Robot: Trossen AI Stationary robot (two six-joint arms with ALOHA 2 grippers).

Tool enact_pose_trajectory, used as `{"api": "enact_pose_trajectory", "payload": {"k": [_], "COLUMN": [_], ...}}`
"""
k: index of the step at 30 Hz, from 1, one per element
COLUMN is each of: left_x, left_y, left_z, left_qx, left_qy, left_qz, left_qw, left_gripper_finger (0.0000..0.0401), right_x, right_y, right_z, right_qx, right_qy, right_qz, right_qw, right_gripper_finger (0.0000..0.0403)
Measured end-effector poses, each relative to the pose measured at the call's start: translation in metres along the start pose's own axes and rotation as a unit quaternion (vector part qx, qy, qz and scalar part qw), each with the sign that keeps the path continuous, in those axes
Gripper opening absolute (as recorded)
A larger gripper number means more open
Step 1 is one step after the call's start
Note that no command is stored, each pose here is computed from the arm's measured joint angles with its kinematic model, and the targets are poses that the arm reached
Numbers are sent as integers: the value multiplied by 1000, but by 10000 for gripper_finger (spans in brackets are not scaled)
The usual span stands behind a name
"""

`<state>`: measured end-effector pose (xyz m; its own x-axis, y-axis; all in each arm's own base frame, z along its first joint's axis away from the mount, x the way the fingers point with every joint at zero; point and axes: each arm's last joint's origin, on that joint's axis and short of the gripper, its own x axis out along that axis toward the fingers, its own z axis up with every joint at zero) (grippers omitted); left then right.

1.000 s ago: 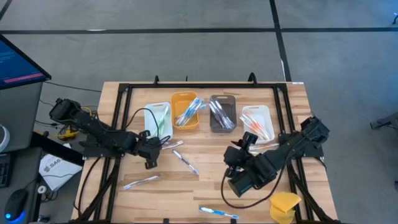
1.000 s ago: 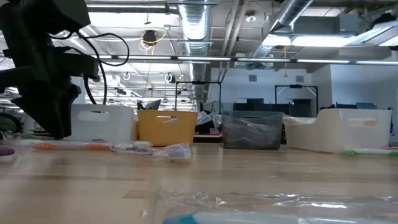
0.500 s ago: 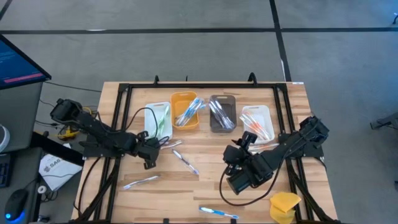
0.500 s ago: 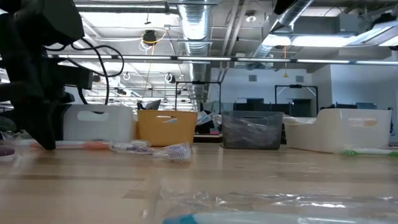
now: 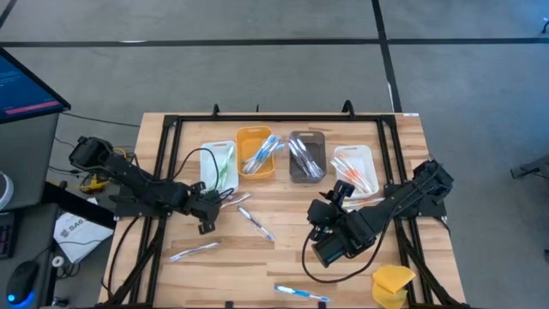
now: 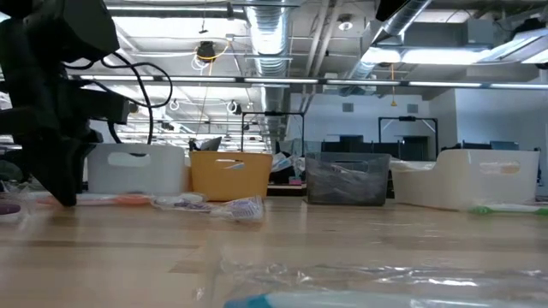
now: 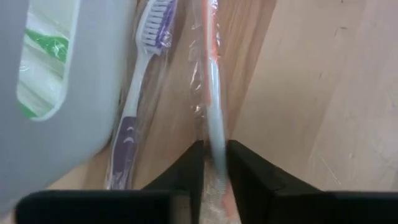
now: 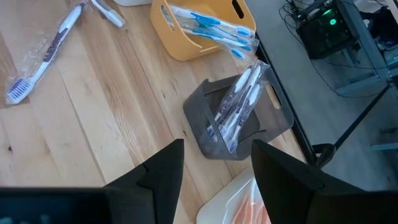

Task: Pick & Place Toothbrushes
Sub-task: Put the left orange toothbrush into the right white bin

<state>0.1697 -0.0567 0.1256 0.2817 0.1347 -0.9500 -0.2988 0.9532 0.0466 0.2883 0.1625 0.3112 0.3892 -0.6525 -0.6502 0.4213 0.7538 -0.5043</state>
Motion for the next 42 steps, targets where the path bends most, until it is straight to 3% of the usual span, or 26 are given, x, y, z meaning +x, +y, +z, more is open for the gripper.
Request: {"api": "enact_pose_trajectory", "payload": {"k": [6,14,21,38,42], "left_x": [0,-3,-20,-45,-53], "left_y": [0,-3,-17,-38,-43], "left_z": [-1,1,11,24,29], "left_qx": [2,2,15,37,68], "left_qy": [7,4,-21,-80,-110], "left_qz": [-8,-13,-60,-82,-77], "left_qw": [1000,1000,998,993,989], "left_gripper_finger": [13,16,12,13,13], "right_x": [0,0,0,0,-1], "right_y": [0,0,0,1,1], "right_z": [0,0,0,0,0], "right_qx": [0,-1,-1,3,-2], "right_qy": [0,0,0,-2,-2], "right_qz": [0,0,0,3,5], "right_qw": [1000,1000,1000,1000,1000], "right_gripper_finger": [182,182,182,182,182]}}
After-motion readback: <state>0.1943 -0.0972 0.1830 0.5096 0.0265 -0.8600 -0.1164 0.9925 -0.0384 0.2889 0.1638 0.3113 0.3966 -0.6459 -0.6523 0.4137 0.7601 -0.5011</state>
